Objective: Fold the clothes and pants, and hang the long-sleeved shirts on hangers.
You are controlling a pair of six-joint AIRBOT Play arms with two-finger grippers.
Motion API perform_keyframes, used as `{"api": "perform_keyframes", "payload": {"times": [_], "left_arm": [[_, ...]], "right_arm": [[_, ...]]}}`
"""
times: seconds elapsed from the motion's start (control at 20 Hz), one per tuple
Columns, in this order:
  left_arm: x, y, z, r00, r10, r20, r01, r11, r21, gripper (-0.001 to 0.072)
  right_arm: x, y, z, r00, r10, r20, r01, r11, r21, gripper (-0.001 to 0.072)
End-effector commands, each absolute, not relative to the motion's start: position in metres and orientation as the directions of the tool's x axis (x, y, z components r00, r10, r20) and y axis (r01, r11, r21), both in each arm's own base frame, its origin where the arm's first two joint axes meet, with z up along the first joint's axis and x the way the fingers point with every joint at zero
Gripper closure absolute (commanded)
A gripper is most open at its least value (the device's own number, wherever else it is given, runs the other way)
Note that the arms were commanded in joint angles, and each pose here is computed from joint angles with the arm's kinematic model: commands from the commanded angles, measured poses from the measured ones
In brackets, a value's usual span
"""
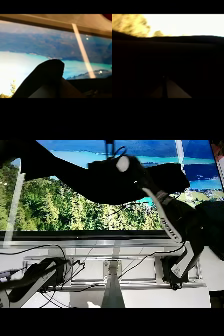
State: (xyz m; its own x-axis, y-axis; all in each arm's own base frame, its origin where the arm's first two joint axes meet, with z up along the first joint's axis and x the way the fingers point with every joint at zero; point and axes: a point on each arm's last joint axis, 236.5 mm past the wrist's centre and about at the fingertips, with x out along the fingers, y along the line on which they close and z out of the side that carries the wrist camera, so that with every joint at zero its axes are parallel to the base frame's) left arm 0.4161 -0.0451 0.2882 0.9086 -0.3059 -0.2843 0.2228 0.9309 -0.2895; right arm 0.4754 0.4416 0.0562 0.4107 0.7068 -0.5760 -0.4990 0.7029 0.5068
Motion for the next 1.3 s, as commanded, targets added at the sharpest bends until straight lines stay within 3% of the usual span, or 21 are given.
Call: {"api": "perform_keyframes", "payload": {"times": [0.0,0.2,0.35,0.55,0.8,1.0,1.25], "left_arm": [[0.386,-0.056,0.326,0.924,-0.326,-0.202,0.267,0.925,-0.271,0.0701],[0.378,-0.054,0.332,0.930,-0.313,-0.191,0.264,0.933,-0.244,0.0701],[0.387,-0.053,0.321,0.925,-0.313,-0.216,0.257,0.932,-0.255,0.0701],[0.410,-0.054,0.282,0.890,-0.333,-0.312,0.245,0.925,-0.289,0.0701],[0.452,-0.064,0.200,0.795,-0.386,-0.468,0.213,0.900,-0.381,0.0701],[0.465,-0.143,0.146,0.662,-0.541,-0.519,0.280,0.821,-0.498,0.0701],[0.458,-0.274,0.098,0.568,-0.645,-0.511,0.402,0.760,-0.512,0.0701]], "right_arm": [[0.436,0.494,0.047,0.341,0.747,-0.571,-0.539,0.653,0.532,0.0698],[0.402,0.517,0.039,0.271,0.757,-0.594,-0.569,0.624,0.536,0.0697],[0.404,0.510,0.038,0.278,0.740,-0.613,-0.584,0.637,0.503,0.0697],[0.443,0.437,0.036,0.319,0.627,-0.711,-0.561,0.730,0.391,0.0696],[0.493,0.309,0.044,0.339,0.500,-0.797,-0.407,0.842,0.355,0.0696],[0.517,0.225,0.040,0.345,0.435,-0.832,-0.271,0.895,0.355,0.0696],[0.520,0.191,0.035,0.328,0.409,-0.852,-0.229,0.909,0.348,0.0695]]}}
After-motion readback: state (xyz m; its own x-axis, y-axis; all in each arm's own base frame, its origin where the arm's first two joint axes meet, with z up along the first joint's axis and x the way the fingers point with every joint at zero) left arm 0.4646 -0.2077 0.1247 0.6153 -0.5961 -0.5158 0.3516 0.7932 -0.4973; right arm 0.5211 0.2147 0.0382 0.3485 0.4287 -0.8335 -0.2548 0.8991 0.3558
